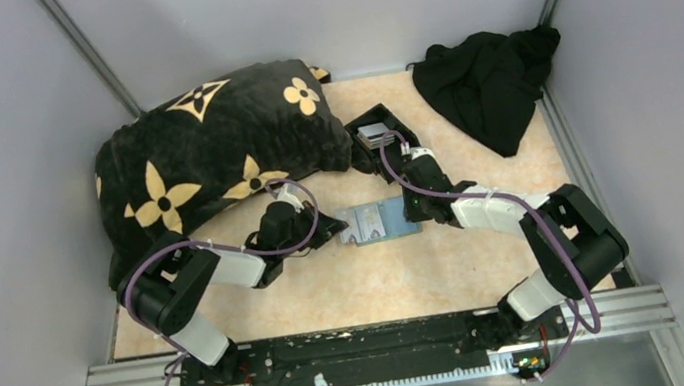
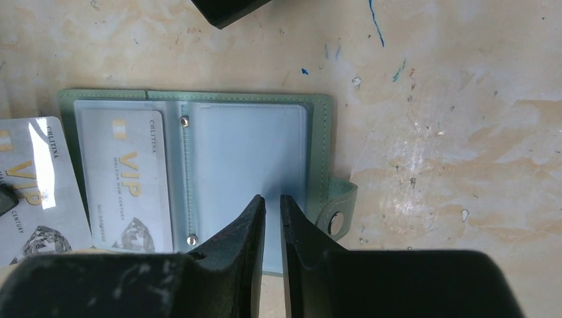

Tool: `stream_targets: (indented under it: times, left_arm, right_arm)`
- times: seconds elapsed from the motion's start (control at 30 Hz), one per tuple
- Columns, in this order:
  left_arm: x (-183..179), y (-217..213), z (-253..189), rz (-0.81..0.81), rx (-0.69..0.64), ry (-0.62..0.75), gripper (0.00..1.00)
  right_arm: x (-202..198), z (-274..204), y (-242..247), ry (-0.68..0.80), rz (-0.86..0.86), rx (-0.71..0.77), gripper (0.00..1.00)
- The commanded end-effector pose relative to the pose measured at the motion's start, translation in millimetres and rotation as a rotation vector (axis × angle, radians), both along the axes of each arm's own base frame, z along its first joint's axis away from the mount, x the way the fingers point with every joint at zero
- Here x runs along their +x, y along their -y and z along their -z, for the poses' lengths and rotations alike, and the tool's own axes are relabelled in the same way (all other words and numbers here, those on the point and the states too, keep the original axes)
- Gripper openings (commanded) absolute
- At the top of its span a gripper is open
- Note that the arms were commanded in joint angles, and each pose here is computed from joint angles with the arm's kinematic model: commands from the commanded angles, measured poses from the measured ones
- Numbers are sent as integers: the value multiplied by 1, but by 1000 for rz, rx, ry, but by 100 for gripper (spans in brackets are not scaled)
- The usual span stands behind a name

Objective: Put the credit cards into the card holder
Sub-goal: Insert the credit card into the card holder.

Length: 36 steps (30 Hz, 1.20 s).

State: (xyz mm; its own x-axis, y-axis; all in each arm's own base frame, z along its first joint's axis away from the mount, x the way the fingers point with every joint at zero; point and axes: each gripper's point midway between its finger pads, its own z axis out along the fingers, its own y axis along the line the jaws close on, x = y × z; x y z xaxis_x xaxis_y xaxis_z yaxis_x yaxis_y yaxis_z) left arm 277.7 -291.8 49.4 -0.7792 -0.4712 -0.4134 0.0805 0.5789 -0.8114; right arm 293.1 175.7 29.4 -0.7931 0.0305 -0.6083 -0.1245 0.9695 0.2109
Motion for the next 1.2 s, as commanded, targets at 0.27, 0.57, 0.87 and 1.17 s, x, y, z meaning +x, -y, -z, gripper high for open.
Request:
stream_targets:
  times: [0.27, 0.57, 0.87, 1.17]
  left_arm:
    - [6, 3, -5, -3, -37, 7, 0]
    - [5, 2, -2, -3, -33, -1, 0]
    - [1, -1, 7, -12, -35, -25, 0]
    - [1, 5, 2, 0, -77, -26, 0]
  right_arm:
    - [17, -17, -11, 58, 3, 20, 15]
    - [18, -18, -11, 59, 4, 19, 15]
    - [17, -16, -11, 55, 7, 22, 15]
    - [16, -14, -11, 51, 7, 23, 15]
